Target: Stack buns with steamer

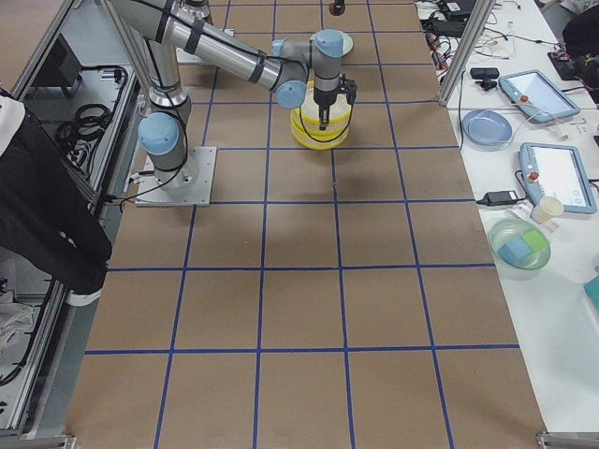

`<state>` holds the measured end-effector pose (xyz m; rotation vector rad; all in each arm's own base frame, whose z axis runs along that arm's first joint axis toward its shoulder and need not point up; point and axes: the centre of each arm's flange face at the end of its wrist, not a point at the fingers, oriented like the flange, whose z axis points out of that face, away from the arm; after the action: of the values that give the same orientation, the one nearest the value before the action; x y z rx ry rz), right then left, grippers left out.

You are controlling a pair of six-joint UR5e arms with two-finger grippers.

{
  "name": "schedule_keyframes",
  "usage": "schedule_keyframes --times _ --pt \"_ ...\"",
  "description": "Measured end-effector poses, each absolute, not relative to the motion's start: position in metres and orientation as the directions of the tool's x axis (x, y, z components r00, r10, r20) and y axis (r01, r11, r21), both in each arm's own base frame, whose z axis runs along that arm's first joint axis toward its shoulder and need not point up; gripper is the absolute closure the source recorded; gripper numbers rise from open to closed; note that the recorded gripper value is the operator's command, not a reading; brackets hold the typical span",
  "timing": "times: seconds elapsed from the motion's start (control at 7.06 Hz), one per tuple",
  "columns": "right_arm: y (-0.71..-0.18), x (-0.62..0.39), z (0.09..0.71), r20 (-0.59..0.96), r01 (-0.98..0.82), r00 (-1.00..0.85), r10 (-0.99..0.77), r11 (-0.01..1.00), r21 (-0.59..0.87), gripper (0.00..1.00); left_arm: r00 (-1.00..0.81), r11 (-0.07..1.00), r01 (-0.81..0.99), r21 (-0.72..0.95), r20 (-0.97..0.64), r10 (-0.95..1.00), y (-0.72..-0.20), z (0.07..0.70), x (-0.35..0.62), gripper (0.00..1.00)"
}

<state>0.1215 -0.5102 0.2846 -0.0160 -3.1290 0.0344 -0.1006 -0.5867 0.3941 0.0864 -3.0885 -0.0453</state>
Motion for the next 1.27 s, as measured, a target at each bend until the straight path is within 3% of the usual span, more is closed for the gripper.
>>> schedule_keyframes --times 0.71,0.85,0.99,1.27 --pt "-0.511 0.121 0.272 0.013 0.004 -1.000 0.004 1.000 0.003 1.00 -0.988 0.988 -0.153 0.029 0.024 -0.154 -0.561 0.398 -0.195 1.00" --pt "-0.511 0.121 0.269 0.016 0.003 -1.000 0.003 1.000 0.011 0.42 -0.981 0.981 -0.191 0.029 0.026 -0.192 -0.551 0.396 -0.227 1.00" --pt "-0.511 0.120 0.268 0.022 0.003 -1.000 0.003 1.000 0.018 0.01 -0.972 0.972 -0.233 0.024 0.031 -0.234 -0.541 0.394 -0.259 1.00" --pt "-0.516 0.119 0.276 0.031 0.004 -1.000 0.004 1.000 0.000 0.00 -0.943 0.946 -0.324 0.013 0.080 -0.324 -0.519 0.386 -0.324 1.00"
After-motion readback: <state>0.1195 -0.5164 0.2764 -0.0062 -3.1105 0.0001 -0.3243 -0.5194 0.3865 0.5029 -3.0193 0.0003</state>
